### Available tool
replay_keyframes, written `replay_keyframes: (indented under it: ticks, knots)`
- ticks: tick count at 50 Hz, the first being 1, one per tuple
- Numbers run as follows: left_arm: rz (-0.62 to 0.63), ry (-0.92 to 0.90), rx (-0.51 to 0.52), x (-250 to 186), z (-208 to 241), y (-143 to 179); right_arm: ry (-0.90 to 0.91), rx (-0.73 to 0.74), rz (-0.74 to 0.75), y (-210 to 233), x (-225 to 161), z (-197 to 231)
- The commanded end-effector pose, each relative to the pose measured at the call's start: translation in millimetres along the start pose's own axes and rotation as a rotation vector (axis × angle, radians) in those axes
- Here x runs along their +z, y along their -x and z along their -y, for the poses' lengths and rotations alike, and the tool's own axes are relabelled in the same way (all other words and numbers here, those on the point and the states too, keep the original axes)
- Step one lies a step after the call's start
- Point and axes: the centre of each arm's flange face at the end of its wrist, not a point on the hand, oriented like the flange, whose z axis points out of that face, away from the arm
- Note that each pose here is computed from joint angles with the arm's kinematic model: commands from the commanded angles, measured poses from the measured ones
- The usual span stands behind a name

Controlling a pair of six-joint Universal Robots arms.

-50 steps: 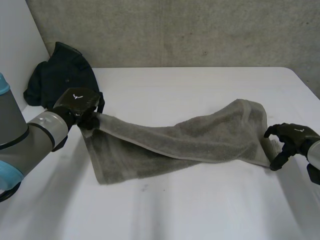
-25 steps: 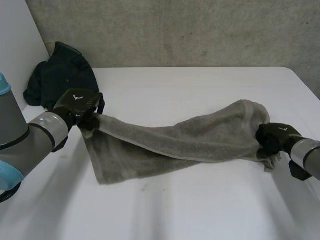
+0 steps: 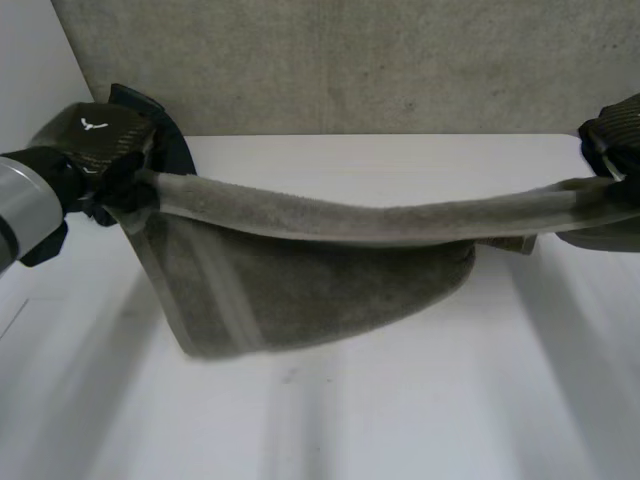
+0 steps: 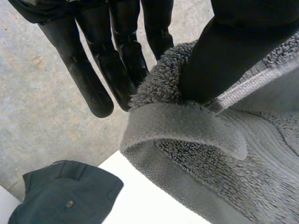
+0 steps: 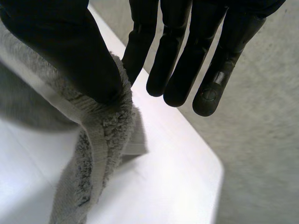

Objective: Fold the laundry.

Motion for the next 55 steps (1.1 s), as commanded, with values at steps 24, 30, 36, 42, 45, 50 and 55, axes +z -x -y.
replay_keyframes:
  ticks: [24,30,36,42,45,50,55]
  knots:
    - [0.21,-0.36,0.154,139.3,26.2,4.9,-0.222,0.041,-0.171,6.0,113.5,48.9]
    - [0.366,-0.746,0.155,116.1,111.9,22.6,-0.528,0.052,-0.393,-34.1,96.5,108.3]
    - [0.387,-0.799,0.103,102.2,128.1,26.1,-0.674,0.041,-0.504,-52.1,72.2,136.8]
    - [0.319,-0.639,0.039,98.9,88.9,17.9,-0.597,0.041,-0.4,-26.4,79.3,119.2]
    - [0.282,-0.517,0.029,100.5,52.9,8.0,-0.51,0.038,-0.319,-10.1,90.9,92.0]
    - [0.255,-0.326,0.02,101.4,-9.6,1.3,-0.351,0.025,-0.153,29.0,106.7,40.9]
    - [0.216,-0.173,0.008,95.3,-59.8,-9.7,-0.162,-0.031,0.036,81.3,110.8,-23.3]
